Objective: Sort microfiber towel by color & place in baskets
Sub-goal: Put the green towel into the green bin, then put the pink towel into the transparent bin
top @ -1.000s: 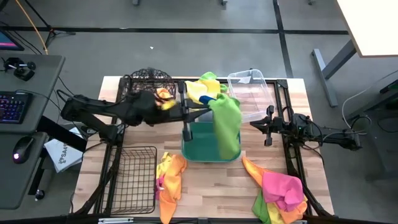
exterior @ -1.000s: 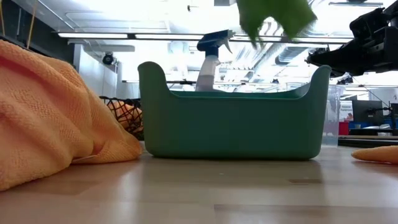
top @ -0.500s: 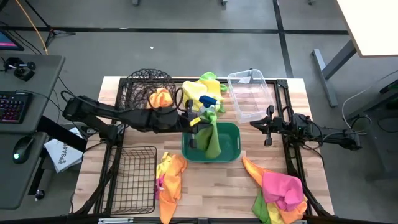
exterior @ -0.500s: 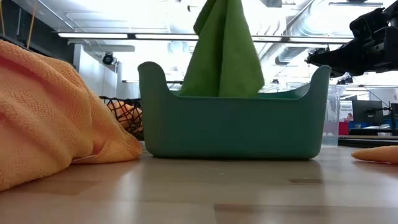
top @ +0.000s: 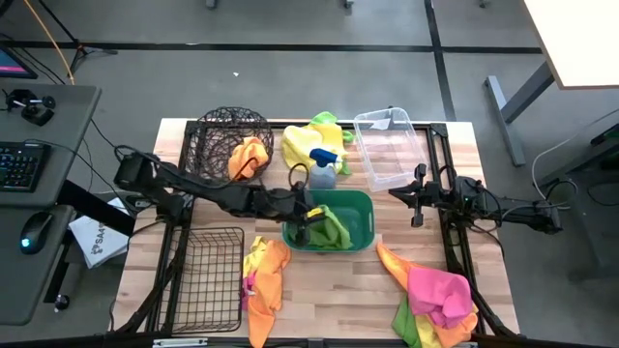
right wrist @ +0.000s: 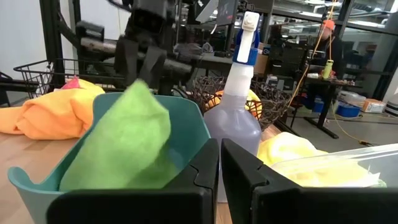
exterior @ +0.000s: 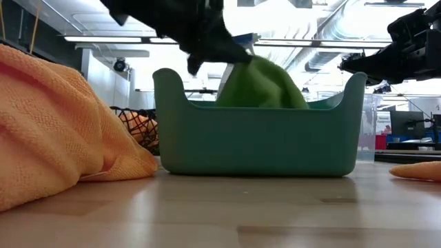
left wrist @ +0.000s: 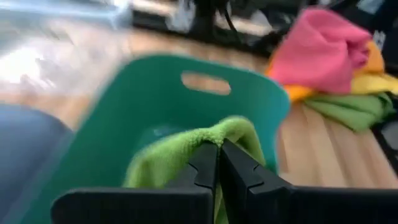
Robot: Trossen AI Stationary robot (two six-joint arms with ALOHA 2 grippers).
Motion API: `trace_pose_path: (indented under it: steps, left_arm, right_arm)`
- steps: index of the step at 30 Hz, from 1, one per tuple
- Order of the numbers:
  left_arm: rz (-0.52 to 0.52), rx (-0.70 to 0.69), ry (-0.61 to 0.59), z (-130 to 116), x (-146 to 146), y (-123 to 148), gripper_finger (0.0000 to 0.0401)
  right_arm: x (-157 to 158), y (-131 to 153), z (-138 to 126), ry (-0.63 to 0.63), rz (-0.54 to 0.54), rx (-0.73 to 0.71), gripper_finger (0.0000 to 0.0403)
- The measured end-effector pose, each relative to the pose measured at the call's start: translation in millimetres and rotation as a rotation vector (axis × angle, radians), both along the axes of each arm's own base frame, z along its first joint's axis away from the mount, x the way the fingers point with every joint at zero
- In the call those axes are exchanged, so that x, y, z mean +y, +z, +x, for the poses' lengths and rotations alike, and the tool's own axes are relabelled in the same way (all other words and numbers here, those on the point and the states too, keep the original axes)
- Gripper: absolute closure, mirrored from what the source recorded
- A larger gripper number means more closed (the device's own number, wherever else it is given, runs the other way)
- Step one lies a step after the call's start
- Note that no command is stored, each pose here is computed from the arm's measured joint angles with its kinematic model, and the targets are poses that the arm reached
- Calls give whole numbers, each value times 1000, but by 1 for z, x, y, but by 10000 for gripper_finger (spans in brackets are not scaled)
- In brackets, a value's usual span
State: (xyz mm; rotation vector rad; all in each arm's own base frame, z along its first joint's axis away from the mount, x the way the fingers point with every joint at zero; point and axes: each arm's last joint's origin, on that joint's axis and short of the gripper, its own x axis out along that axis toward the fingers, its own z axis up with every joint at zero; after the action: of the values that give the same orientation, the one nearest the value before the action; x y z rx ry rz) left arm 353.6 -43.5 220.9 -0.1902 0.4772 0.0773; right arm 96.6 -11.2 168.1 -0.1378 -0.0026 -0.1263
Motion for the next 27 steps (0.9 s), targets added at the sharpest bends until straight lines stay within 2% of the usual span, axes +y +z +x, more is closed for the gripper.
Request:
trace_pose_path:
  steps: [2,4,9,15,20,24,27]
  left_arm:
    - [-24,67,-27,5,1,-3,395]
    - [-5,135,-62,8,2,-2,381]
    - [80,266,-166,10,1,14,314]
    - [87,302,-188,13,1,32,214]
    - [63,343,-193,11,1,46,157]
    - [107,269,-248,13,0,79,139]
    - [153,146,-278,17,-3,109,138]
  right_arm:
    - [0,0,0,1,0,0,389]
    - [0,0,0,0,0,0,389]
    - [0,0,0,1,1,2,389]
    - [0,0,0,0,3,6,389]
    - [0,0,0,0,3,6,389]
    - [0,0,0,0,2,6,389]
    - [0,0,0,0,1,6,389]
